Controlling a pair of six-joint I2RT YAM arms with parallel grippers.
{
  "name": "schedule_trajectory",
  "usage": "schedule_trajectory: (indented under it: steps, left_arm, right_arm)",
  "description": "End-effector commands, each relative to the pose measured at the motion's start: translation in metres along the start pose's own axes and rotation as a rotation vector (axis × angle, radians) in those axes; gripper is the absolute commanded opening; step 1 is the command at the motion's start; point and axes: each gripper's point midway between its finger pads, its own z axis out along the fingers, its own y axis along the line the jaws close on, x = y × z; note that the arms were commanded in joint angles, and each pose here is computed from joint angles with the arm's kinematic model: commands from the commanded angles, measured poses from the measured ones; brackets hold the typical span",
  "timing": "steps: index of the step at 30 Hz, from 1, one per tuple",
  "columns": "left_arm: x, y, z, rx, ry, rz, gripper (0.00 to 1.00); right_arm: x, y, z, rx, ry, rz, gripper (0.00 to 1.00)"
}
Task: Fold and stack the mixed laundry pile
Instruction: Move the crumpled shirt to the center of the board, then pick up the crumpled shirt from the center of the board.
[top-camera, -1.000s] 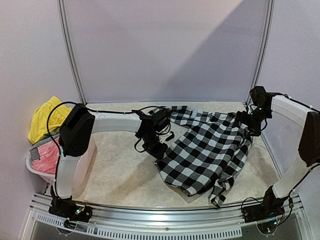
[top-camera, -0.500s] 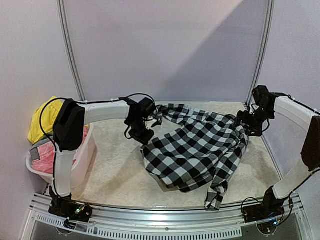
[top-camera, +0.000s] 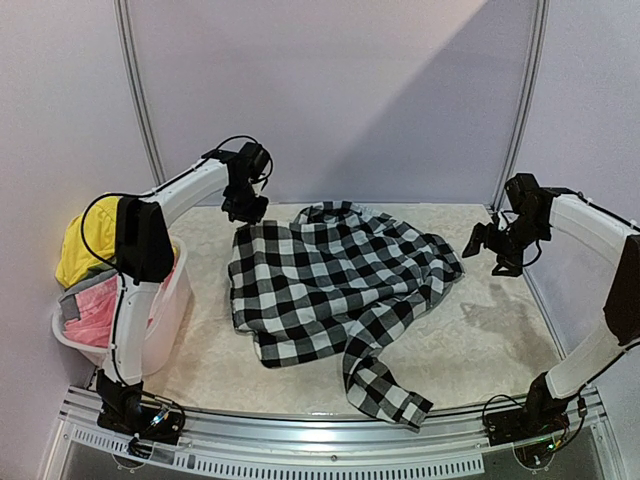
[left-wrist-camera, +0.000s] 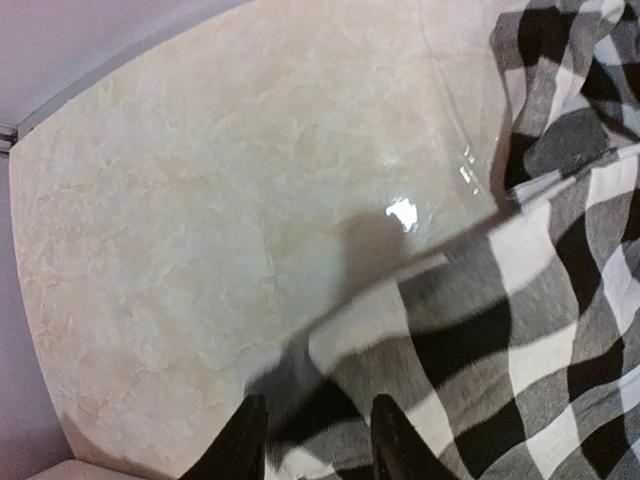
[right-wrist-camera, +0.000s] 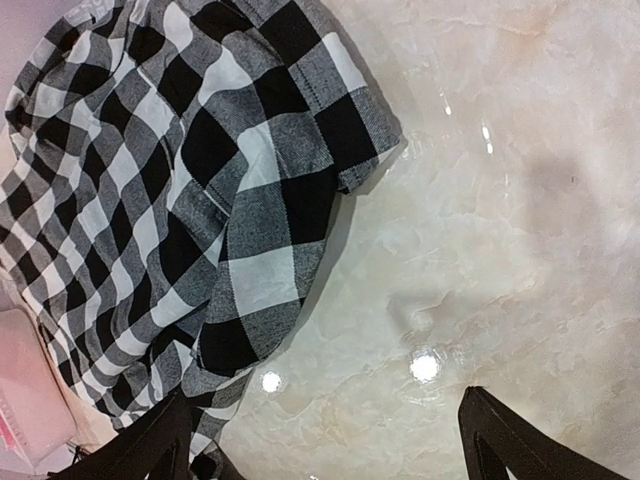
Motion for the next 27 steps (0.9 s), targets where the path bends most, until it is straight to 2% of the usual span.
schedule_trajectory:
  steps: [1, 2, 3, 4, 5, 10, 21, 27]
  left_arm:
    - [0.010, 0.009, -0.009, -0.064, 0.028, 0.001, 0.52]
    - [0.009, 0.007, -0.016, -0.059, 0.010, 0.000, 0.69]
    - [0.011, 0.007, -0.020, -0.058, 0.005, -0.001, 0.79]
    - [0.014, 0.007, -0.024, -0.054, -0.001, -0.004, 0.88]
    - [0.017, 0.007, -0.028, -0.052, -0.001, -0.009, 0.90]
    - [0.042, -0.002, -0.059, -0.025, -0.013, 0.030, 0.89]
    - [0.131, -0.052, -0.118, 0.119, -0.008, 0.144, 0.86]
    - [0.169, -0.091, -0.145, 0.246, -0.087, 0.203, 0.85]
  right_arm:
    - [0.010, 0.014, -0.005, -0.062, 0.026, -0.030, 0.94]
    - [0.012, 0.018, -0.004, -0.073, 0.030, -0.045, 0.94]
    - [0.015, 0.023, -0.003, -0.085, 0.036, -0.060, 0.94]
    - [0.018, 0.027, -0.001, -0.097, 0.043, -0.077, 0.94]
    - [0.021, 0.033, 0.001, -0.108, 0.049, -0.097, 0.94]
    - [0.038, 0.055, 0.013, -0.160, 0.087, -0.167, 0.94]
    - [0.079, 0.082, 0.049, -0.181, 0.219, -0.302, 0.95]
    - [0.083, 0.087, 0.054, -0.191, 0.220, -0.326, 0.95]
